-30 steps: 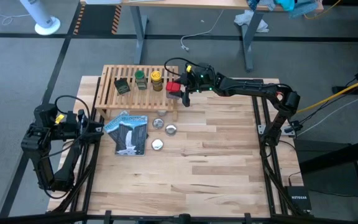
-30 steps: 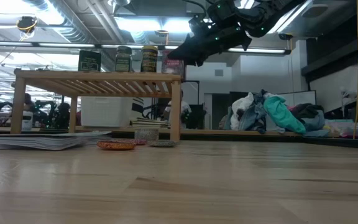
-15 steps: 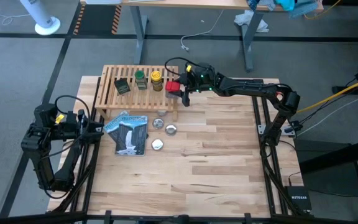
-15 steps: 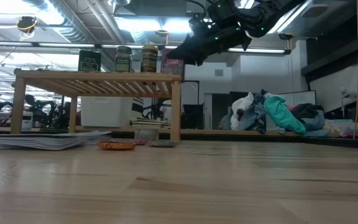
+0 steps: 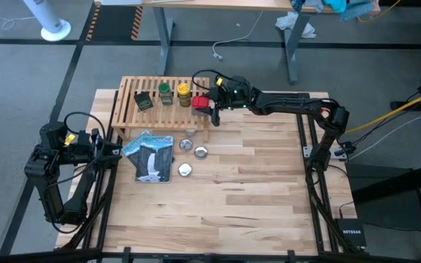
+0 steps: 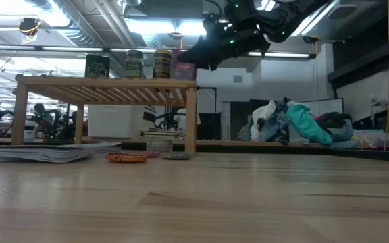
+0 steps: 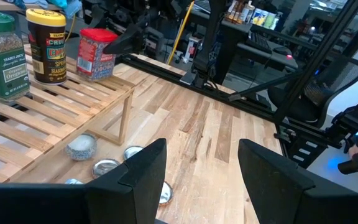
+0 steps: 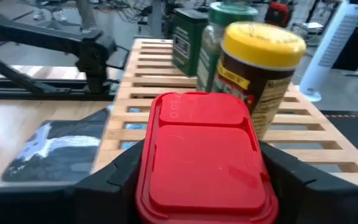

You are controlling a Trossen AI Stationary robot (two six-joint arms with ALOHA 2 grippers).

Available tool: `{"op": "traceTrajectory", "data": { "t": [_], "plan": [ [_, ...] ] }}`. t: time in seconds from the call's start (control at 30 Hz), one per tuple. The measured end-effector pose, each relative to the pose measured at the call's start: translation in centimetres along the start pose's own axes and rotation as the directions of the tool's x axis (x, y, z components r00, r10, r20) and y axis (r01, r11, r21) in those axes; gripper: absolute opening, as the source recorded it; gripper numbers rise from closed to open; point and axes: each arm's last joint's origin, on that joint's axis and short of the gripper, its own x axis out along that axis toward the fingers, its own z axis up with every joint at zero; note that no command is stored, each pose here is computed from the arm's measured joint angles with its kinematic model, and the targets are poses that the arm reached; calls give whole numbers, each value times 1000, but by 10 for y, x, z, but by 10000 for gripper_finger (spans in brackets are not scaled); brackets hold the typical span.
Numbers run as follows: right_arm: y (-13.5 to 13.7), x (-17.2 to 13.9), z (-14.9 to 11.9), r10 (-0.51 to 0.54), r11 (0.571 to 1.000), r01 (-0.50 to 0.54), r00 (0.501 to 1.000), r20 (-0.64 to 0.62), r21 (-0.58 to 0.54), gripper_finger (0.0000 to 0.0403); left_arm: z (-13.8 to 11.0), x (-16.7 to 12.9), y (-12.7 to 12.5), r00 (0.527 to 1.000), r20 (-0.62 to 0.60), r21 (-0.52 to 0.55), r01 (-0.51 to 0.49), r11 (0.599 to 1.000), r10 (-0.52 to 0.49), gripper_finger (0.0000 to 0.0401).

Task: Shelf spices
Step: Put the red seasoning can on the shelf

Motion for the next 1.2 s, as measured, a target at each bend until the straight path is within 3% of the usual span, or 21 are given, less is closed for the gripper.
{"op": "traceTrajectory", "data": {
  "t": [0.33,0.9,1.2],
  "plan": [
    [-1,15,-13,11,1000,-11,1000,25,-9,242,0,0,0,1000,0,0,0,1000,0,194],
    [-1,14,-9,12,1000,-12,1000,29,-10,254,0,0,0,1000,0,0,0,1000,0,194],
    [3,-12,22,-6,1000,8,997,76,-29,254,0,0,0,1000,0,-2,0,1000,0,194]
  ]
}}
